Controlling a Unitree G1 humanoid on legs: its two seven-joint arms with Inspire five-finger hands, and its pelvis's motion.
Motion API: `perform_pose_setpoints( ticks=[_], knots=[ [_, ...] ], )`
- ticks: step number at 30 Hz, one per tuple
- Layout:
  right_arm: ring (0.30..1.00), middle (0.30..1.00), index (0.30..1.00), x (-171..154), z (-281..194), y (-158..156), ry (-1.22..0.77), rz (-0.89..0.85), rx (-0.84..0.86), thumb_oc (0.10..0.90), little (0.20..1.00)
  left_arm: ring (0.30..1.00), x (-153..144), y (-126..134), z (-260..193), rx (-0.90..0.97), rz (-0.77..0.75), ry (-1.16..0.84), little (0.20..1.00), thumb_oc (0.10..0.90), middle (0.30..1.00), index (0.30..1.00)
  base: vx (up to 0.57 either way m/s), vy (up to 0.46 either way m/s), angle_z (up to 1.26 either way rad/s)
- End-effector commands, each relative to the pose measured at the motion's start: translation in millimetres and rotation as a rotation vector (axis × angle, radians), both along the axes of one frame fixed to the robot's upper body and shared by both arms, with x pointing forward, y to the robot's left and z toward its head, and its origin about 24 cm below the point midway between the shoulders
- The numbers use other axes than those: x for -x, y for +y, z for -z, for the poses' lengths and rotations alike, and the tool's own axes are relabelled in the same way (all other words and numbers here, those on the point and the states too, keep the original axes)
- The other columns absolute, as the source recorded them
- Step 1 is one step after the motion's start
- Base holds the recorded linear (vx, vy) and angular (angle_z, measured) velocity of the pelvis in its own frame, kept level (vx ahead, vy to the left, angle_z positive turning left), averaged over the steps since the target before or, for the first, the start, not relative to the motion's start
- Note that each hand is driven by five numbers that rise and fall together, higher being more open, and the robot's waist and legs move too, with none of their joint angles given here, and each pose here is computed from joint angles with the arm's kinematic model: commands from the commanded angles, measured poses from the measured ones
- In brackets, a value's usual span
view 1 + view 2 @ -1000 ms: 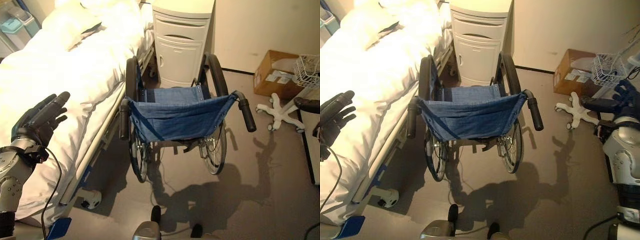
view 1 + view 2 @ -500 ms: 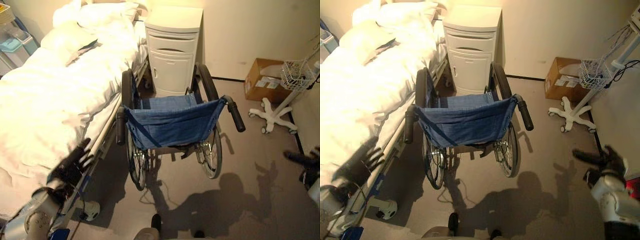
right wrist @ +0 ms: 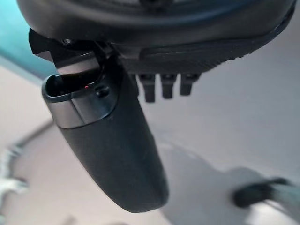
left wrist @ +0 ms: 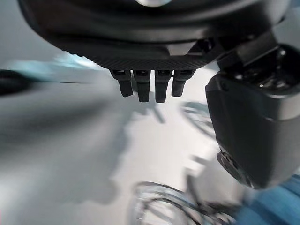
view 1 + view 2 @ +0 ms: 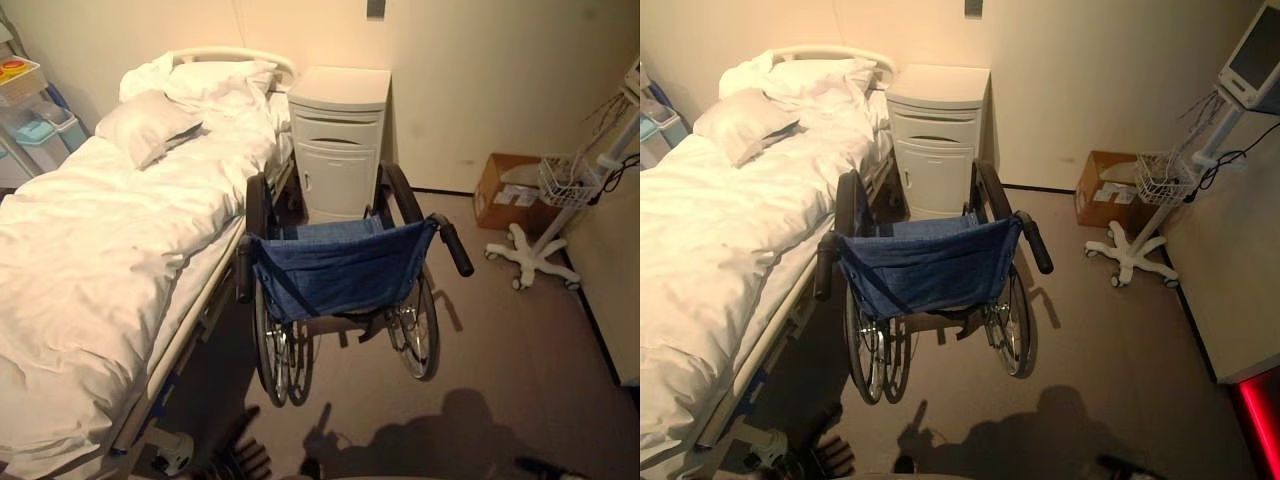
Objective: Push the wheelchair next to the bed
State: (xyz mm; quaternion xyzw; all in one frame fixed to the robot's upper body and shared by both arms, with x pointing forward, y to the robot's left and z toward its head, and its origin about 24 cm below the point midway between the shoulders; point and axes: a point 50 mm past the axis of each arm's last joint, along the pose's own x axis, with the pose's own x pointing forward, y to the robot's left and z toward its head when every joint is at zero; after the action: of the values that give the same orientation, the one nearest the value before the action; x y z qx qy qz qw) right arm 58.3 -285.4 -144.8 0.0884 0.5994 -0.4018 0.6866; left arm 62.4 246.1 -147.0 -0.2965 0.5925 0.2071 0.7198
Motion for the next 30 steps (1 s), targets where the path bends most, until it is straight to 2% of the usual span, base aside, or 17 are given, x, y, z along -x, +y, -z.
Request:
perform_pose_setpoints(
  ticks=[1, 5, 8, 9, 11, 19, 30],
  knots=[
    [0.9, 0.9, 0.9, -10, 7, 8, -0.019, -0.174, -0.032, 0.8, 0.9, 0.9, -7, -10, 11, -0.01, 0.024, -0.011, 0.9, 0.8, 0.9, 0.9, 0.0, 0.031, 0.12],
    [0.9, 0.9, 0.9, 8, 19, 33, 0.08, -0.296, -0.146, 0.8, 0.9, 0.9, 8, -19, 20, -0.035, 0.004, 0.095, 0.9, 0.8, 0.9, 0.9, 0.0, 0.022, 0.0],
    [0.9, 0.9, 0.9, 20, 25, 52, 0.154, -0.442, -0.249, 0.8, 0.9, 0.9, 21, -20, 24, -0.152, 0.124, 0.217, 0.9, 0.8, 0.9, 0.9, -0.02, 0.025, 0.01],
    [0.9, 0.9, 0.9, 19, 27, 58, 0.149, -0.512, -0.271, 0.8, 0.9, 0.9, 26, -32, 26, -0.06, -0.019, 0.267, 0.9, 0.8, 0.9, 0.9, -0.02, 0.039, 0.01],
    [0.9, 0.9, 0.9, 20, 28, 64, 0.133, -0.544, -0.312, 0.8, 0.9, 0.9, 27, -37, 26, -0.021, -0.115, 0.278, 0.9, 0.8, 0.9, 0.9, -0.01, 0.021, 0.01],
    [0.9, 0.9, 0.9, 38, 30, 78, 0.113, -0.347, -0.523, 0.8, 0.9, 0.9, 23, -42, 28, -0.084, 0.066, 0.25, 0.9, 0.8, 0.9, 0.9, -0.01, 0.007, 0.0],
    [0.9, 0.9, 0.9, 33, 29, 77, 0.106, -0.353, -0.537, 0.8, 0.9, 0.9, 27, -37, 28, -0.123, 0.096, 0.275, 0.9, 0.8, 0.9, 0.9, 0.0, 0.0, 0.0]
  ],
)
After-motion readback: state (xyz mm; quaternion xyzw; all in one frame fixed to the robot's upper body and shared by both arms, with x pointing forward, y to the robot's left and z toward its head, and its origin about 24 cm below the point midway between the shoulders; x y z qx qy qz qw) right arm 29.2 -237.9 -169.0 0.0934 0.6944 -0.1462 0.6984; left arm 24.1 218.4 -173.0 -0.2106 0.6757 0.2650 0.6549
